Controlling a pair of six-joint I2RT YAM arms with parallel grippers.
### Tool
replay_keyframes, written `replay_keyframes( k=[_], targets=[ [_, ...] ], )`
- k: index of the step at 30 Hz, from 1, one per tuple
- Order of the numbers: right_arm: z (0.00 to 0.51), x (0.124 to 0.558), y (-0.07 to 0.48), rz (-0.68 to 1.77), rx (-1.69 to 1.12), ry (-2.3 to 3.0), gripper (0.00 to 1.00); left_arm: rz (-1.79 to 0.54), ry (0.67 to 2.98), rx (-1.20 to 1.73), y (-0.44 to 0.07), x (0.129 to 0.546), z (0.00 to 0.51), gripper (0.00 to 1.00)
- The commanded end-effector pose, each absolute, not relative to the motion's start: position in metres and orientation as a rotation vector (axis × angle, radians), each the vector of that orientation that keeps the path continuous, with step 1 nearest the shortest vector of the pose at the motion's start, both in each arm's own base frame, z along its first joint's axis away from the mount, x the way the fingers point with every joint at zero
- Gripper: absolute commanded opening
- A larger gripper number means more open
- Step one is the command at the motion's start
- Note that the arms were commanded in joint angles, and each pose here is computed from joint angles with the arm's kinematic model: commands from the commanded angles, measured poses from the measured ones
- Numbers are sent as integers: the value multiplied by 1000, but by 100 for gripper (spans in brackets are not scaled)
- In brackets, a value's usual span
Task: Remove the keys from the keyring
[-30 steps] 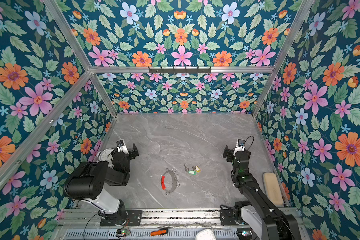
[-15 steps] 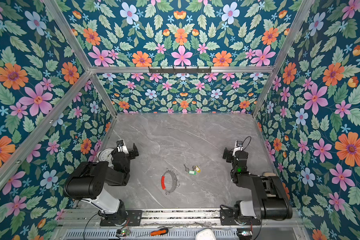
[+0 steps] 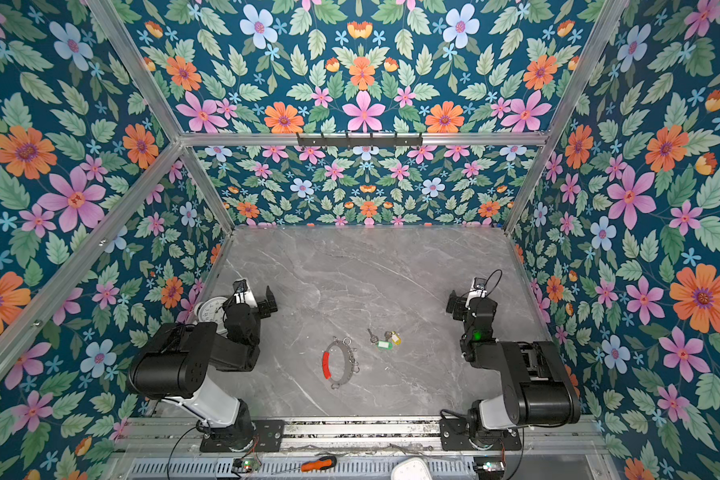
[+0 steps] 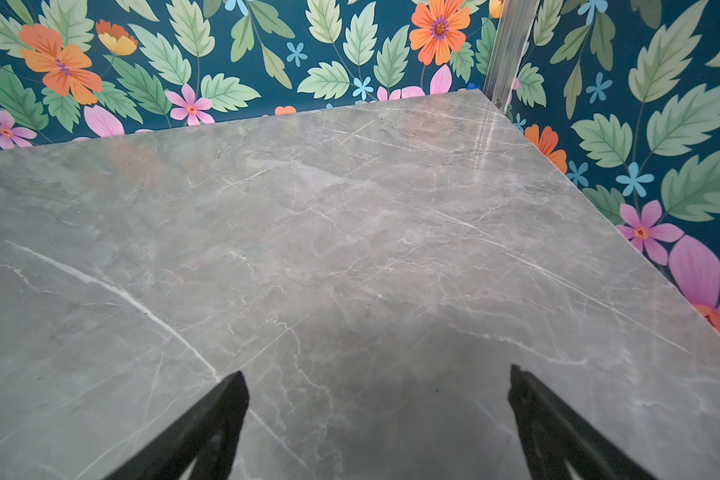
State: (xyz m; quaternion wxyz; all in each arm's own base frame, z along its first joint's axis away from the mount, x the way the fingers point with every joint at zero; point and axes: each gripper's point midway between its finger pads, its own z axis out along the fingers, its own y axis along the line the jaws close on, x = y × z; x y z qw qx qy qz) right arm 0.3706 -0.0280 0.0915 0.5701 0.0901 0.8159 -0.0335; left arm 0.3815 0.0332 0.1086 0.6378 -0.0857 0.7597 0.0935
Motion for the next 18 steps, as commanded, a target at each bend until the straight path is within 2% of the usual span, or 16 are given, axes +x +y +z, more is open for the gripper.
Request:
replay_keyframes(
  k=[1, 18],
  targets=[
    [99, 373, -30, -77, 228, 1883, 99, 212, 1701, -192, 33, 383, 117, 100],
    [99, 373, -29, -76, 226, 1887, 99, 211, 1707, -190, 33, 384, 116, 100]
  ],
)
